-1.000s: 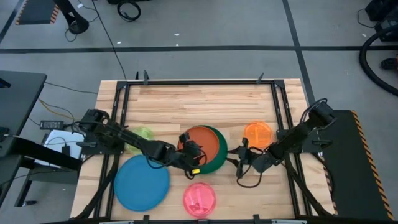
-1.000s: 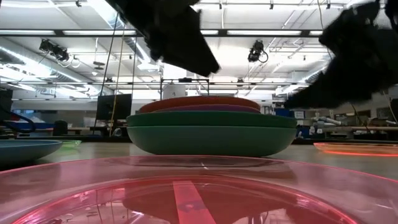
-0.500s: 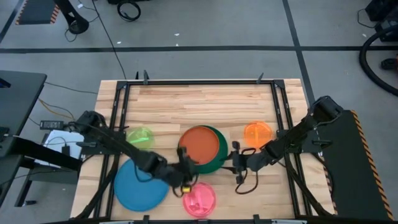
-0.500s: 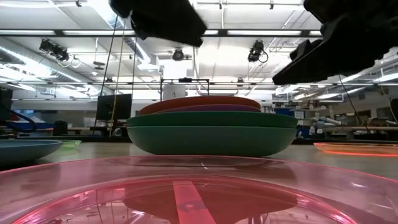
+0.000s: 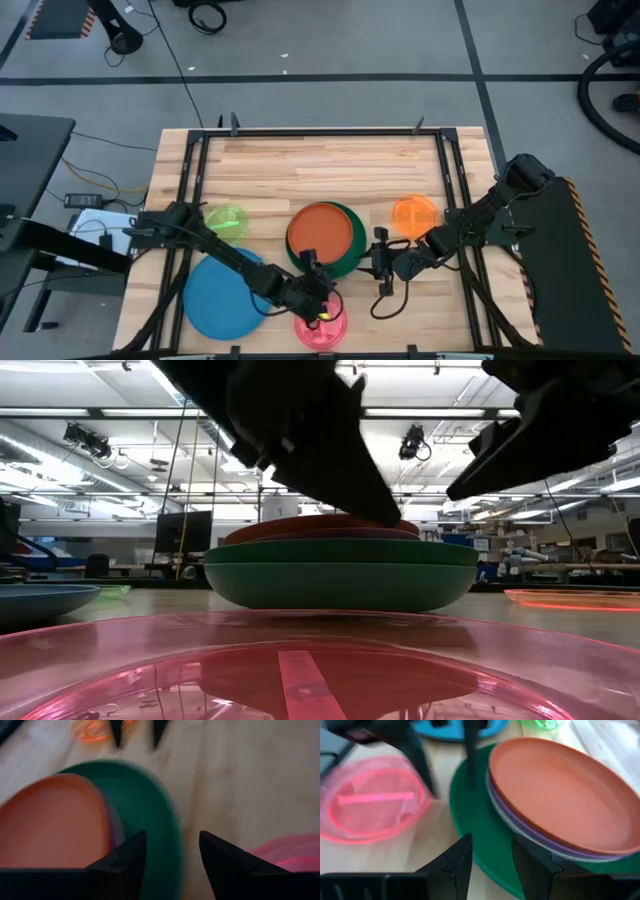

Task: Stack plastic plates
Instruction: Put the stack of plates on top of the blue plate

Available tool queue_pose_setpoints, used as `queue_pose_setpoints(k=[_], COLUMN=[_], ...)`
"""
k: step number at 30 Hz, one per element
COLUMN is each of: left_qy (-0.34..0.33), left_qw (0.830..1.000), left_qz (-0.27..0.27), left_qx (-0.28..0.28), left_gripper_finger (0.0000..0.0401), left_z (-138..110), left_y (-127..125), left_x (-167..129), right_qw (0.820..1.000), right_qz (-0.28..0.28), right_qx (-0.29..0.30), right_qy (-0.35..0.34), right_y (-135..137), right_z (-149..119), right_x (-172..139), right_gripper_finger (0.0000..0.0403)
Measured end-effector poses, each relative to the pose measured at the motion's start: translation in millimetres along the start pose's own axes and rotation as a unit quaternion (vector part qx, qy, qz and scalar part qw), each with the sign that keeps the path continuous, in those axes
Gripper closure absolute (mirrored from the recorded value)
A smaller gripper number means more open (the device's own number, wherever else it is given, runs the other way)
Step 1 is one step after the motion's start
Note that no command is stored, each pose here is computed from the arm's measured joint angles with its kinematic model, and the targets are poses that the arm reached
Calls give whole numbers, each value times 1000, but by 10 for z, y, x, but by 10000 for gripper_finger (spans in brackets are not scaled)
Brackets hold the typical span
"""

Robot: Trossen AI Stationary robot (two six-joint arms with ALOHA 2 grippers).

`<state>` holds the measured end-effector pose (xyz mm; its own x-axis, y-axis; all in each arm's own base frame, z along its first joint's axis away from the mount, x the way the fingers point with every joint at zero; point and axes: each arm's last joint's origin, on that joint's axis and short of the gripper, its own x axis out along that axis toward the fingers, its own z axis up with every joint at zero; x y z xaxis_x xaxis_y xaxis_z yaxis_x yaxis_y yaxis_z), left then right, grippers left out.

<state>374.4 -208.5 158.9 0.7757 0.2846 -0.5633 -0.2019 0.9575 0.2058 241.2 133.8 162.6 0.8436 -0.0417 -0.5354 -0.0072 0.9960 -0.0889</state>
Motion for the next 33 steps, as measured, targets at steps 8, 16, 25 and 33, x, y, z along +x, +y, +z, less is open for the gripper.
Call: queue_pose_setpoints(k=[8, 16, 25, 33], left_qy=[14, 41, 74, 104], left_qw=[999, 997, 994, 983], left_qz=[-3, 28, 41, 75], left_qx=[41, 52, 74, 128], left_gripper_finger=[214, 219, 305, 359], left_z=[-119, -234, -321, -373], left_y=[-39, 5, 65, 136], left_x=[143, 253, 314, 274], right_qw=[1000, 1000, 1000, 999], right_qz=[2, 7, 14, 28], right_qx=[21, 24, 24, 31], right_qy=[12, 13, 13, 18], right_y=[22, 43, 57, 67], right_z=[-40, -47, -48, -51], right_x=[-2, -14, -19, -21], right_gripper_finger=[257, 257, 257, 257])
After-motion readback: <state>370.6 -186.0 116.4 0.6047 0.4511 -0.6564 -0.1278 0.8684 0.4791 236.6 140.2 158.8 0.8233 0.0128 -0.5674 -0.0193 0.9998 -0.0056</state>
